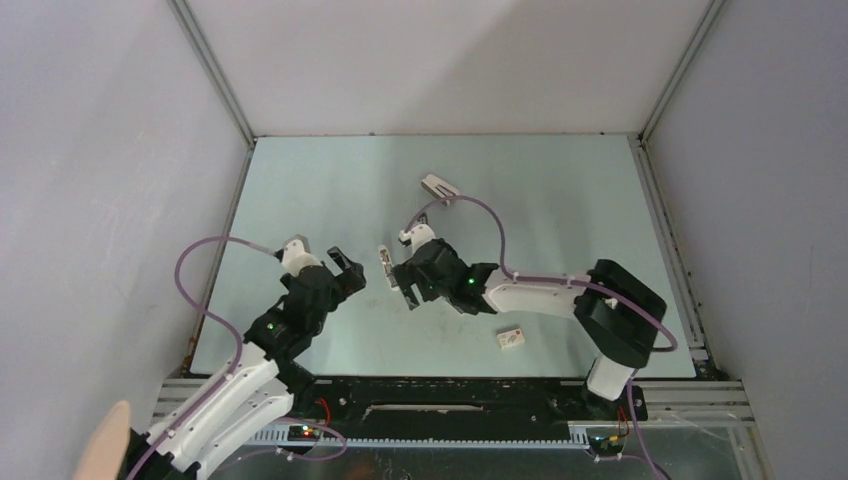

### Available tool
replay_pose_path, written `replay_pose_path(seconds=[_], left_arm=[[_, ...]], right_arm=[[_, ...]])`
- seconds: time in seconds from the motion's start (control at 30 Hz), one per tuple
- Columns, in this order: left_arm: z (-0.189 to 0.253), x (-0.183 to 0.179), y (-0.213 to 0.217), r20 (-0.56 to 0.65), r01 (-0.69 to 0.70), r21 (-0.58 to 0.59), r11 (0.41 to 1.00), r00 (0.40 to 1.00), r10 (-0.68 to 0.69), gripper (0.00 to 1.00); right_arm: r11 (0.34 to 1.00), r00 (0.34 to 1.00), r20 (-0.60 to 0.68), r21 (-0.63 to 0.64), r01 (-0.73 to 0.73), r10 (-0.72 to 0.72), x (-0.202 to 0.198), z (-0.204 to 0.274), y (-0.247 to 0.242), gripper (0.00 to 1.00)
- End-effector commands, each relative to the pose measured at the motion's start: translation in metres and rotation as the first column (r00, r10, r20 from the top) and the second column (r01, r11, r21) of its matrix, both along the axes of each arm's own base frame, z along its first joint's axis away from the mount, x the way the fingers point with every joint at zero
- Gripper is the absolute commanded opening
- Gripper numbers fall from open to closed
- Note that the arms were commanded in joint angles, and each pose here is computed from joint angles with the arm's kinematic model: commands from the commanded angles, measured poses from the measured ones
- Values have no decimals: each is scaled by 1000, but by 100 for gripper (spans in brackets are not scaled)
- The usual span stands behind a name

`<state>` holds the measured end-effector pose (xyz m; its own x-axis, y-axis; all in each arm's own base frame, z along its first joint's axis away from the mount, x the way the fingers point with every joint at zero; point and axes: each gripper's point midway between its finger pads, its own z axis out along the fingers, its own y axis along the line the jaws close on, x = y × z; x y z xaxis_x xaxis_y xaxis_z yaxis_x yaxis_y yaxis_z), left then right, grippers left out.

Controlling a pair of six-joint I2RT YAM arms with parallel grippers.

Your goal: Load the staples into the stapler

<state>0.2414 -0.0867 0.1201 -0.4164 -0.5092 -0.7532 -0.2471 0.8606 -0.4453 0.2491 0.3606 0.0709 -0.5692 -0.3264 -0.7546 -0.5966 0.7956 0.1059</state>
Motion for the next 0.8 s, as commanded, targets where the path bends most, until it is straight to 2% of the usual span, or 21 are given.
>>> replay_pose_path(seconds=[0.0, 0.3, 0.63, 0.77], left_arm=[[13, 0, 14, 80, -26, 28, 999, 997, 24, 100], [11, -9, 22, 94, -40, 29, 999, 995, 37, 100], [13, -9, 22, 102, -37, 24, 999, 994, 34, 100], [12, -9, 21, 98, -34, 24, 999, 995, 32, 100]], right_arm=[[998, 996, 90, 58, -24, 19, 21, 16, 44, 86], [999, 992, 122, 1, -40, 40, 37, -18, 75, 70], [998, 992, 110, -48, -52, 57, 38, -41, 76, 36], [996, 990, 119, -51, -74, 79, 36, -45, 76, 27]])
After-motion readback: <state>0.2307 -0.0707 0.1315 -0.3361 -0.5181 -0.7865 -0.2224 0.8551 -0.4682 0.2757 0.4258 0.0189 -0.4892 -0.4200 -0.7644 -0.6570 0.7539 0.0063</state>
